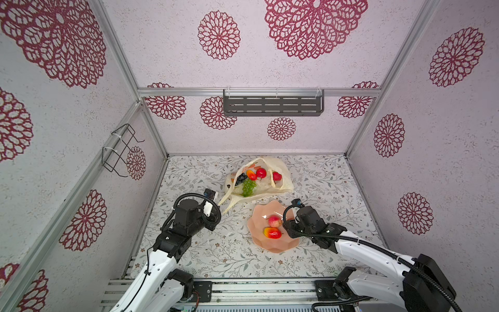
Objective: Take fruits out of the plastic bag
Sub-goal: Place the fake fruit on the plate.
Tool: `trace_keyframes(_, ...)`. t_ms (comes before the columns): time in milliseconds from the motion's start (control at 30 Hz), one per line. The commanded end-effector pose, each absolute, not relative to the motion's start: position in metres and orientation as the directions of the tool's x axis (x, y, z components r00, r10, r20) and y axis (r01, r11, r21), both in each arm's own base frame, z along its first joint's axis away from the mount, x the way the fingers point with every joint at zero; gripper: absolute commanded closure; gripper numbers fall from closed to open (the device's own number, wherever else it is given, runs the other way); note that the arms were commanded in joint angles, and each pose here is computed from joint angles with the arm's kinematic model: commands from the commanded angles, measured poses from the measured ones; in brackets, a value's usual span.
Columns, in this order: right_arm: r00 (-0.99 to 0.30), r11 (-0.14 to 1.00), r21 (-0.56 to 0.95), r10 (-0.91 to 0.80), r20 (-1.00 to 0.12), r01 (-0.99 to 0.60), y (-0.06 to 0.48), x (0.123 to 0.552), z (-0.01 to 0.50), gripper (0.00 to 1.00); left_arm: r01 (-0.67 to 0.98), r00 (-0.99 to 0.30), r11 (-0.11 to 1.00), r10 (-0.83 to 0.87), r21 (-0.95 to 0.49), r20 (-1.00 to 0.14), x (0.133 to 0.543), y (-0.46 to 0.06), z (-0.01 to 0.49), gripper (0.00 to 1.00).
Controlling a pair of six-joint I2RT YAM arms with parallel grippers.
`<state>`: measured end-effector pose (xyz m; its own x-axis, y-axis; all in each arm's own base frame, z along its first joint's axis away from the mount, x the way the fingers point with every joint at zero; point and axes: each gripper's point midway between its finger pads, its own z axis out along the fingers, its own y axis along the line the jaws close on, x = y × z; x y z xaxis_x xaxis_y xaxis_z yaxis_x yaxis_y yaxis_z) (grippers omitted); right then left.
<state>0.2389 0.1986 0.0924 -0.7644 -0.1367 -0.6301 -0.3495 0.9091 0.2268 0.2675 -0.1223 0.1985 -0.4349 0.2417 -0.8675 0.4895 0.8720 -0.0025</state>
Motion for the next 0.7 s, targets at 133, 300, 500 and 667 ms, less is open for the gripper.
trace_keyframes(133,-0.752,0.931,0.113,-0.204,-0.627,-0.346,0.198,0.244,0.106,0.15,0.504,-0.404,0.864,0.248,0.011,-0.881,0.268,-0.126,0.211,0.9)
trace_keyframes(300,-0.747,0.931,0.064,-0.245,-0.617,-0.358,0.198,0.245,0.115,0.04,0.505,-0.403,0.863,0.247,0.011,-0.881,0.268,-0.126,0.211,0.9)
trace_keyframes(500,-0.761,0.945,-0.038,-0.284,-0.584,-0.324,0.19,0.247,0.125,0.06,0.505,-0.402,0.863,0.25,0.014,-0.881,0.268,-0.126,0.211,0.9)
trace_keyframes(667,-0.757,0.938,-0.067,-0.315,-0.573,-0.34,0.192,0.248,0.125,0.19,0.508,-0.405,0.862,0.249,0.01,-0.88,0.268,-0.127,0.211,0.9)
